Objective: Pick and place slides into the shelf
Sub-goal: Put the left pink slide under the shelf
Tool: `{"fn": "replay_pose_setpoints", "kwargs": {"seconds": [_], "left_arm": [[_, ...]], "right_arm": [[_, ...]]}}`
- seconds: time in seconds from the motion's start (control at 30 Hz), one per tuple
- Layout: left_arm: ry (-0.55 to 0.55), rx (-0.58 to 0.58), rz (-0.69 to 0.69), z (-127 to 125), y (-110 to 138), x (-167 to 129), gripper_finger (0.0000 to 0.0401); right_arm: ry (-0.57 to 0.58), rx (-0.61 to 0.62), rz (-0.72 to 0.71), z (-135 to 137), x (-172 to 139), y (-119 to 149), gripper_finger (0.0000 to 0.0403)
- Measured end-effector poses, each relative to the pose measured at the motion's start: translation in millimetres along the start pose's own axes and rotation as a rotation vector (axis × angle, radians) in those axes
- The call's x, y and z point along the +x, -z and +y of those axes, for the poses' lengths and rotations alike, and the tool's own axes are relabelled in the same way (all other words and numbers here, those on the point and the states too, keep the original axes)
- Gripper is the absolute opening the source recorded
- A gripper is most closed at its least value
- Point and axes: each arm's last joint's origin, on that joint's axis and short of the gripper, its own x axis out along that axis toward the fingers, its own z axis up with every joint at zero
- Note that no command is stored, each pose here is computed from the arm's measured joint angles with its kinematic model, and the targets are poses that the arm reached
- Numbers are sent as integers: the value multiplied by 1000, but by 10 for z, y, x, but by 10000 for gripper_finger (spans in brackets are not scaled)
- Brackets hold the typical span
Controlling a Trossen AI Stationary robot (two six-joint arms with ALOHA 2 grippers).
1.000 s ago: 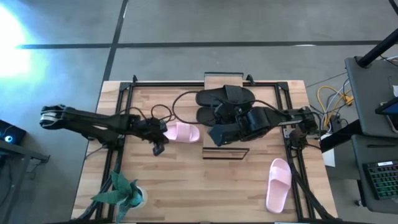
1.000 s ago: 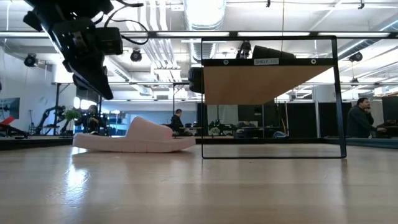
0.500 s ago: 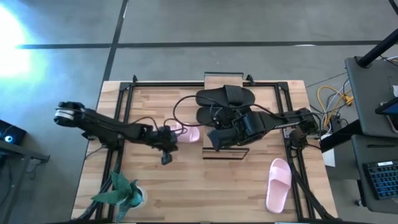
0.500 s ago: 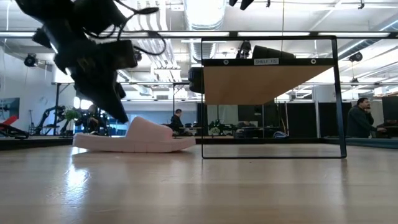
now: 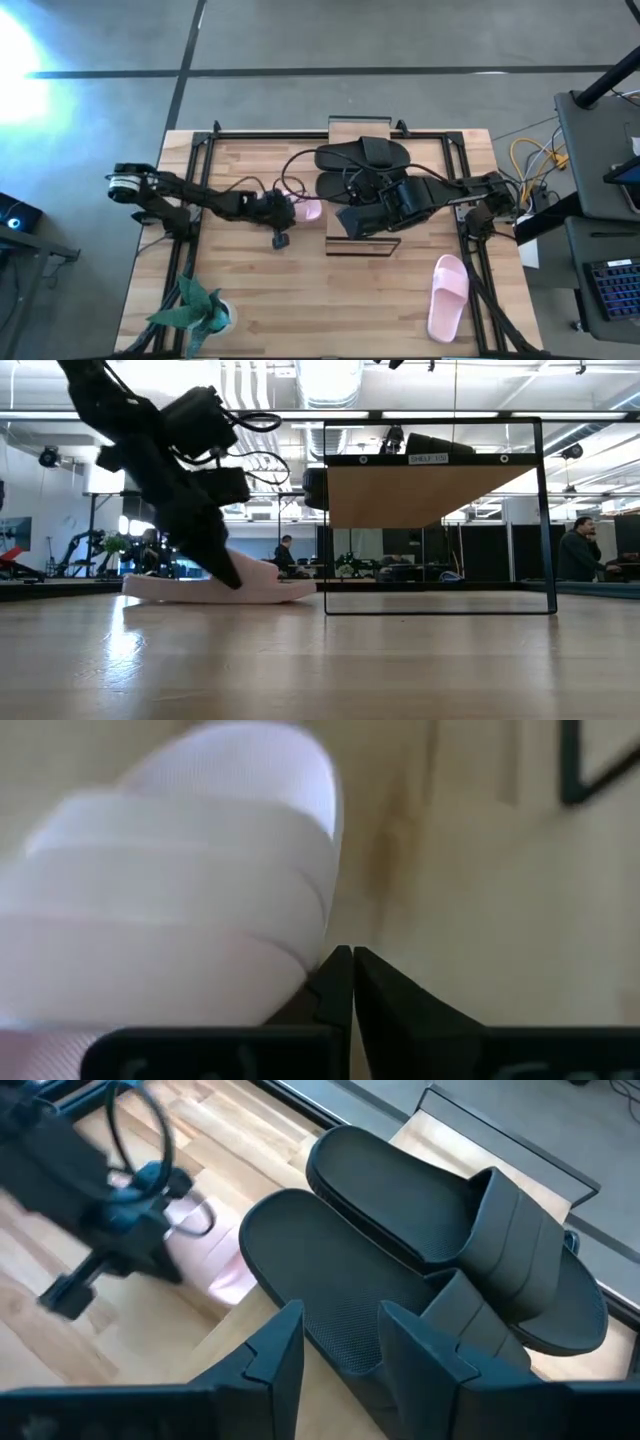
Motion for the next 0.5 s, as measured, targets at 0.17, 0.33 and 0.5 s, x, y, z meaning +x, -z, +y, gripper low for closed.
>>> {"fn": "replay_pose_setpoints", "kwargs": {"seconds": [0.17, 0.33, 0.5], "left_arm": [[-109, 29, -13, 248, -60, 1, 0], [-154, 1, 17, 464, -30, -3, 0], [-19, -79, -20, 348, -84, -145, 0]], "right_arm": [[-1, -1, 0, 2, -3, 3, 123], [-2, -2, 0, 5, -8, 7, 123], [-3, -2, 0, 6, -8, 8, 123]]}}
